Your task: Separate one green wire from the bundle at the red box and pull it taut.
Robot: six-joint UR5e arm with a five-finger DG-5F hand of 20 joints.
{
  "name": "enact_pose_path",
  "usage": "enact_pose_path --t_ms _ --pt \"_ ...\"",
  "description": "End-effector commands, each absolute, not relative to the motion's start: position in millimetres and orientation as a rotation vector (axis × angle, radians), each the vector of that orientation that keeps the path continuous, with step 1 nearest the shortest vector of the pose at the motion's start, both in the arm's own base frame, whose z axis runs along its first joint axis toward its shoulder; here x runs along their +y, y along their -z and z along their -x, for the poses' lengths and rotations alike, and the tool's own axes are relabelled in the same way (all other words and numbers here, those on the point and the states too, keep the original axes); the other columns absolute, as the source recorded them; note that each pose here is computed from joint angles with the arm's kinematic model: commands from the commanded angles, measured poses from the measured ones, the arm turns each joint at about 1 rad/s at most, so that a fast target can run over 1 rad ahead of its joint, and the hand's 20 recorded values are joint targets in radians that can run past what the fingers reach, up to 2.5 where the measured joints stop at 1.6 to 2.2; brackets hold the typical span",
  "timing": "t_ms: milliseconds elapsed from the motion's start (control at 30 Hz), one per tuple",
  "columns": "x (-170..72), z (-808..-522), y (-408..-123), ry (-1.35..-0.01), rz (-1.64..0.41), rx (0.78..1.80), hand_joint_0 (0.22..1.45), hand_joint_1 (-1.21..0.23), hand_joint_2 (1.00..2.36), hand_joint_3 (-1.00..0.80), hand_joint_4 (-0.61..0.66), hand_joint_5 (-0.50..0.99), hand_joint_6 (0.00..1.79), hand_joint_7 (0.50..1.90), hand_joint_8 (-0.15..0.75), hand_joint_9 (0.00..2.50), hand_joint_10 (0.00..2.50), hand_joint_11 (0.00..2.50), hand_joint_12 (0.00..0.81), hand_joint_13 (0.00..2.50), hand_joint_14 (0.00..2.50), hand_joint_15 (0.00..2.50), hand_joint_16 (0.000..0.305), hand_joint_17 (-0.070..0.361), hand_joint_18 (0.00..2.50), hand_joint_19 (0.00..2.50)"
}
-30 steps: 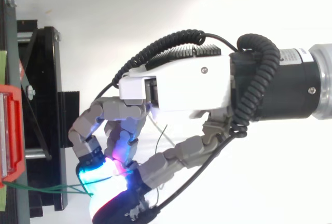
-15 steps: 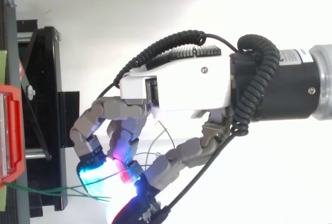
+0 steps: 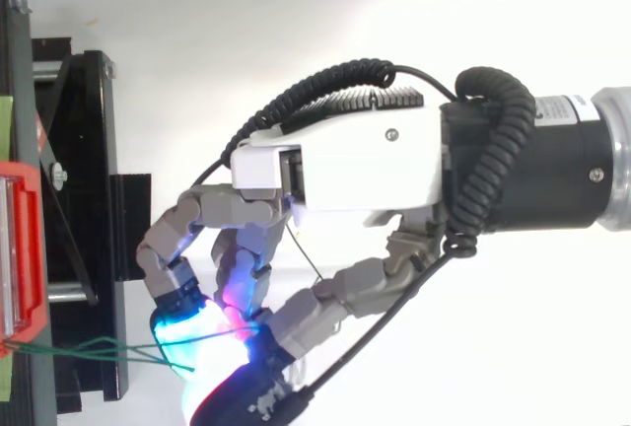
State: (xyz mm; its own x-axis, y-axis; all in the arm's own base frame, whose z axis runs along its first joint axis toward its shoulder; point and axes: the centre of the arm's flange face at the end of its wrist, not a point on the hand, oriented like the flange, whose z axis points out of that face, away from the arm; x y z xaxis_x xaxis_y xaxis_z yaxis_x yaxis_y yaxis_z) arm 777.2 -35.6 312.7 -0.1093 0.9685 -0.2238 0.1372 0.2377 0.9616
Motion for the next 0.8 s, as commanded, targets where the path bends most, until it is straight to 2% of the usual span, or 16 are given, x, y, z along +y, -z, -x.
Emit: enact_pose_path --t_ms 0,100,233,300,367,467,567,633,700,767 --pt "-36.6 -774.2 -319.5 -1.019 -1.094 1.491 0.60 -0.61 1.00 -0.47 0.15 -0.15 0.87 1.19 0.334 1.21 0.03 1.13 0.436 0.89 0.02 0.56 0.059 0.133 0.74 0.43" --pt "-37.5 -769.2 -330.7 -1.013 -1.094 1.493 0.60 -0.67 1.02 -0.33 0.16 -0.15 0.86 1.23 0.330 1.19 0.03 1.14 0.441 0.90 0.02 0.57 0.060 0.136 0.74 0.43" --pt "-39.1 -764.3 -339.8 -0.999 -1.103 1.495 0.62 -0.76 1.02 -0.25 0.15 -0.17 0.88 1.23 0.330 1.14 0.03 1.14 0.441 0.88 0.02 0.57 0.061 0.137 0.73 0.44" --pt "-39.8 -761.2 -343.8 -0.992 -1.107 1.500 0.64 -0.80 1.02 -0.26 0.13 -0.18 0.88 1.20 0.329 1.12 0.03 1.13 0.438 0.85 0.02 0.56 0.061 0.138 0.72 0.42" --pt "-38.7 -761.3 -345.0 -0.993 -1.106 1.501 0.68 -0.89 1.02 -0.34 0.13 -0.18 0.89 1.19 0.324 1.09 0.03 1.12 0.437 0.84 0.02 0.56 0.061 0.138 0.71 0.41" --pt "-39.8 -761.5 -345.7 -0.992 -1.106 1.499 0.74 -0.93 1.00 -0.47 0.13 -0.18 0.89 1.16 0.327 1.09 0.03 1.14 0.430 0.83 0.02 0.55 0.060 0.134 0.70 0.38" --pt "-39.4 -761.9 -347.7 -0.997 -1.103 1.498 0.75 -0.95 1.00 -0.50 0.14 -0.18 0.89 1.17 0.330 1.10 0.03 1.15 0.428 0.83 0.02 0.54 0.059 0.133 0.70 0.37" --pt "-40.6 -761.9 -348.9 -0.995 -1.104 1.497 0.70 -0.94 1.00 -0.50 0.15 -0.17 0.89 1.19 0.324 1.12 0.03 1.16 0.424 0.83 0.02 0.55 0.059 0.132 0.70 0.38" --pt "-41.8 -762.0 -351.3 -0.994 -1.105 1.496 0.65 -0.89 1.00 -0.50 0.16 -0.16 0.89 1.17 0.331 1.13 0.03 1.15 0.421 0.83 0.02 0.55 0.059 0.132 0.70 0.39" --pt "-43.1 -760.3 -351.4 -0.984 -1.111 1.508 0.57 -0.78 1.00 -0.50 0.16 -0.16 0.88 1.17 0.339 1.17 0.03 1.15 0.436 0.86 0.02 0.56 0.060 0.135 0.71 0.41"
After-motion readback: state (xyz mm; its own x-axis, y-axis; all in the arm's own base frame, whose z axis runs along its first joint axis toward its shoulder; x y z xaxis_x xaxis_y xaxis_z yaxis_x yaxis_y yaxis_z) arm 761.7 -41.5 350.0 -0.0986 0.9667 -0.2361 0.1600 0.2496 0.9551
